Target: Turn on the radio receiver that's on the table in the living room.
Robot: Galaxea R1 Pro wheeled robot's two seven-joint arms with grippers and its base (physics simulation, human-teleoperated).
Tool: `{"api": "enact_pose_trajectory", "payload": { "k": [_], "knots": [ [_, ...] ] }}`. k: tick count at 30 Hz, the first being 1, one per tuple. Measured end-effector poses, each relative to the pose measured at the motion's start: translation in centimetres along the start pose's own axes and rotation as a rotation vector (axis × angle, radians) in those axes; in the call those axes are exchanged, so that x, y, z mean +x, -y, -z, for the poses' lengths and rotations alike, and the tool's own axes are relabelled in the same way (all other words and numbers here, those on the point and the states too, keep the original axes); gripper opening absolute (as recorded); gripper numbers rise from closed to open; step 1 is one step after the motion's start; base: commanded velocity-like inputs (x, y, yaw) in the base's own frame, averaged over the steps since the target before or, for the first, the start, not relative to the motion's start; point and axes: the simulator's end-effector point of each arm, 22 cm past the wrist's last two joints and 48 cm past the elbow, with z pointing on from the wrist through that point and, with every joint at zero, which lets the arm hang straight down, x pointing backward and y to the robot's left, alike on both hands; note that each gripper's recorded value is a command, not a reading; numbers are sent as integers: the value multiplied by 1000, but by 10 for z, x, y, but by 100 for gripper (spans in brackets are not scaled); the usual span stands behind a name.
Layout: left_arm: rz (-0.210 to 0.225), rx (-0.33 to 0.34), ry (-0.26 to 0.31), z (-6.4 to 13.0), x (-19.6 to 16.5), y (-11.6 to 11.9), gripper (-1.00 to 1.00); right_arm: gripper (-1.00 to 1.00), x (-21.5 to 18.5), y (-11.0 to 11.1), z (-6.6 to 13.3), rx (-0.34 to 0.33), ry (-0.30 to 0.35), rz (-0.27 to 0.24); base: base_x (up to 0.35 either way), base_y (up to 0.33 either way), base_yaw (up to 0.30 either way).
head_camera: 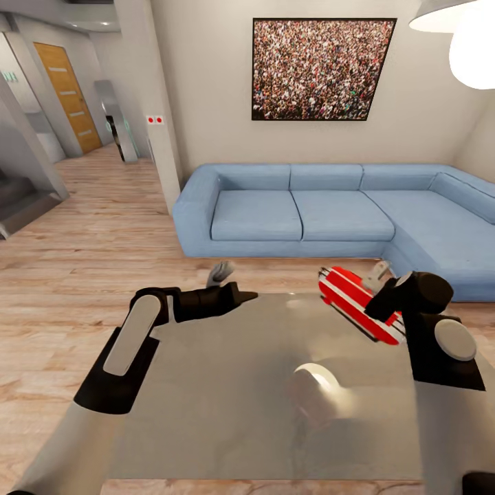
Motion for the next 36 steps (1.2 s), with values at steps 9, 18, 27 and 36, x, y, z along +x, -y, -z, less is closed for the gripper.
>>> {"api": "enact_pose_trajectory", "payload": {
  "k": [9, 18, 27, 36],
  "knots": [
    [2, 1, 3, 1, -1, -2, -100, -100, 11, -7, -9, -96, -2, -142, 0, 0, 0],
    [7, 1, 4, 0, -1, -3, -100, -100, 34, -60, -48, -329, -30, -279, 0, 0, 0],
    [8, 0, 6, 1, -2, -4, -100, -100, 29, -68, -49, -372, -2, -303, 0, 0, 0],
    [9, 0, 8, 1, -2, -4, -100, -100, 21, -73, -45, -416, 22, -387, 0, 0, 0]
  ]
}}
